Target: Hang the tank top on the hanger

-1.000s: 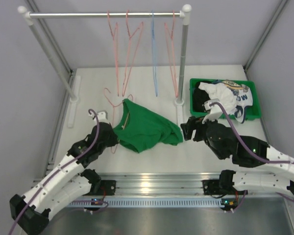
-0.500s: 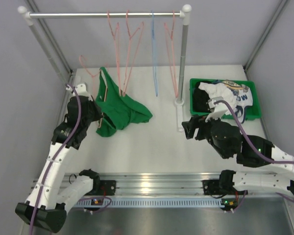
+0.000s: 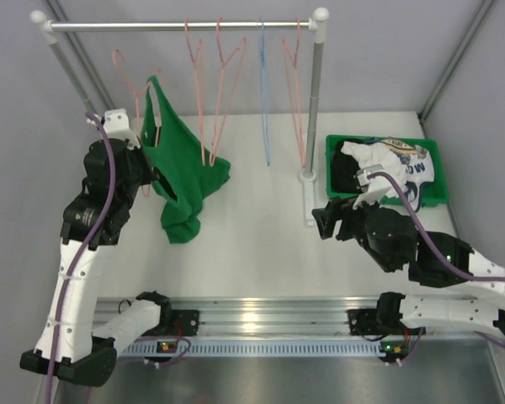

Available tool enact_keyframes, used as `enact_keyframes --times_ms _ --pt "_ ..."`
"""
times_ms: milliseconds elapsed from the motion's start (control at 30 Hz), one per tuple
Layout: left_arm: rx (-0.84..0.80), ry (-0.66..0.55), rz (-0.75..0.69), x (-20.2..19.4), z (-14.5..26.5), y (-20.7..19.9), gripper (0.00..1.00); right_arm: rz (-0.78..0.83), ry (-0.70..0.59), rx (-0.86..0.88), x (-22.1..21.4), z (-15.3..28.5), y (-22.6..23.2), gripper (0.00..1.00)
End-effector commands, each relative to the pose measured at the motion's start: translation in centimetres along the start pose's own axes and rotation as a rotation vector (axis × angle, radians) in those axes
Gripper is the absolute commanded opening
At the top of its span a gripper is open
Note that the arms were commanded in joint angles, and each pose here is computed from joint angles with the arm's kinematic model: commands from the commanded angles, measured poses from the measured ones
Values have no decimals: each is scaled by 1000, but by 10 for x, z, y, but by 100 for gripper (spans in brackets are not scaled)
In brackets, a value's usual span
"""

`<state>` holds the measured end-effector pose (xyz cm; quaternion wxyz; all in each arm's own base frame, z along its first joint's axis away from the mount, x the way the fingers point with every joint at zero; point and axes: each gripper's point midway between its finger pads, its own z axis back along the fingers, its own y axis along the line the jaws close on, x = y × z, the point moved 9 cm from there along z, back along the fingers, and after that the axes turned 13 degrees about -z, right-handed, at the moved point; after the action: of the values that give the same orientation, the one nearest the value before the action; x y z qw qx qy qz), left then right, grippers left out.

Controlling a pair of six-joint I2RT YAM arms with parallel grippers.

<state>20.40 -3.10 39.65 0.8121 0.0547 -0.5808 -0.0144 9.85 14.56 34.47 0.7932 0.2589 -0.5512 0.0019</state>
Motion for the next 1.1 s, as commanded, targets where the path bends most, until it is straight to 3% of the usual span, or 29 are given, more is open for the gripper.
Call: enact_keyframes --times_ms 0,400,767,1067 --pt "65 -84 -38 28 12 13 0 -22 -39 52 19 10 7 70" --pt "118 -152 -76 68 21 23 0 2 -37 50 22 8 11 71" --pt "113 -216 -71 106 4 32 0 31 -26 46 23 3 18 71" --pt "117 -196 5 111 -28 60 0 63 -11 45 25 -1 26 71"
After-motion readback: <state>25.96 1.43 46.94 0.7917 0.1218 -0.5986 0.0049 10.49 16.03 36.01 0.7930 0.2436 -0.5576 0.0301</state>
